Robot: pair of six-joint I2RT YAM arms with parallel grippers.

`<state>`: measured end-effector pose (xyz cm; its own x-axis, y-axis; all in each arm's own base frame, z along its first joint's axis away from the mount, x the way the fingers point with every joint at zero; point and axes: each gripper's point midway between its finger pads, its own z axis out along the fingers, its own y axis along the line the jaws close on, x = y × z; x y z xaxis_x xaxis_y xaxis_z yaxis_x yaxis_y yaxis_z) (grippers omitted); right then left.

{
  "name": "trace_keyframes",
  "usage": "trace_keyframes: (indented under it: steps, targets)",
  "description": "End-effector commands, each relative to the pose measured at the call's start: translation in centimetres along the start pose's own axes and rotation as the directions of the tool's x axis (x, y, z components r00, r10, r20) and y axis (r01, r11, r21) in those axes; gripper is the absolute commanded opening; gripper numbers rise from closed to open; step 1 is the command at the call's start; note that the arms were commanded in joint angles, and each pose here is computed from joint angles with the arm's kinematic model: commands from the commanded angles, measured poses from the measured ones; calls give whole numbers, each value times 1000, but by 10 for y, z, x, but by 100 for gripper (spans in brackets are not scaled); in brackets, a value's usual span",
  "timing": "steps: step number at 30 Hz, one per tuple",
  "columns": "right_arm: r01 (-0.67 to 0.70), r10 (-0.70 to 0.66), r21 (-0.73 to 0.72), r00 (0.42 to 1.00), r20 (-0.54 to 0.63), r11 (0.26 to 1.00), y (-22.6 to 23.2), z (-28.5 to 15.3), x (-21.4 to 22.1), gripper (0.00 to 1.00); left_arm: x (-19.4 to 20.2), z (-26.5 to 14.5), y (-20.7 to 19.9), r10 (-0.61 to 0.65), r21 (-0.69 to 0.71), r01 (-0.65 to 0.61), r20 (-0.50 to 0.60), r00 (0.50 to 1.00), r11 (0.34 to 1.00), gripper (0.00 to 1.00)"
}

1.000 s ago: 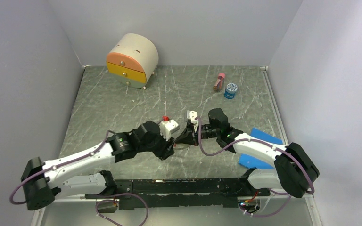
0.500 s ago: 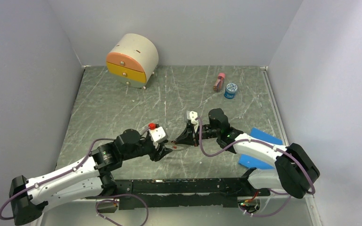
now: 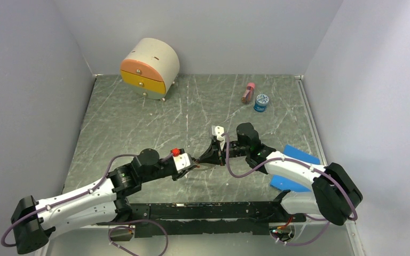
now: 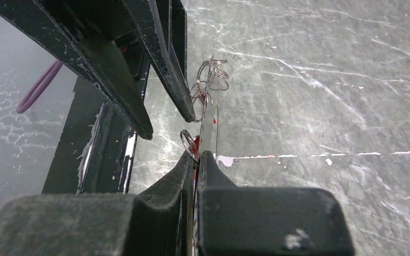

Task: Put the keys on the keyring

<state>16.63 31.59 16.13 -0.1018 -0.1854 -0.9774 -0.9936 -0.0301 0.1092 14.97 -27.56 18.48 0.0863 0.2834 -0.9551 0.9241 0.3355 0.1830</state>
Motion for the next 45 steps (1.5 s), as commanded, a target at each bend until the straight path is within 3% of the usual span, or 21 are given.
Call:
trace_keyframes:
  steps: [1, 7, 14, 30, 38, 40, 42, 45]
  targets:
    - [80, -79, -21, 995, 55, 997, 2, 1, -26, 0, -13, 7, 9, 64, -25, -63, 52, 997, 998, 36]
    - [78, -76, -25, 995, 60, 997, 1, 2, -26, 0, -6, 13, 15, 64, -51, -63, 12, 998, 997, 33]
    - [75, -73, -29, 996, 57, 997, 0, 3, -26, 0, -7, 16, 19, 74, -71, -73, 12, 997, 995, 20]
    - [65, -64, -16, 997, 51, 998, -5, 5, -25, 0, -9, 21, 23, 73, -86, -72, 10, 997, 994, 26]
    - [59, -59, 0, 997, 42, 998, -8, 5, -22, 0, -16, 18, 28, 66, -120, -61, 42, 997, 991, 3]
    - [56, -56, 8, 998, 41, 998, -10, 6, -23, 0, -16, 17, 29, 61, -122, -56, 39, 997, 991, 3]
    - [48, -49, 11, 998, 36, 999, -11, 6, -23, 9, -14, 15, 29, 54, -126, -51, 20, 998, 991, 3]
    - [49, -50, 21, 998, 38, 999, -11, 5, -23, 31, -13, 10, 34, 45, -143, -48, -24, 999, 989, 3]
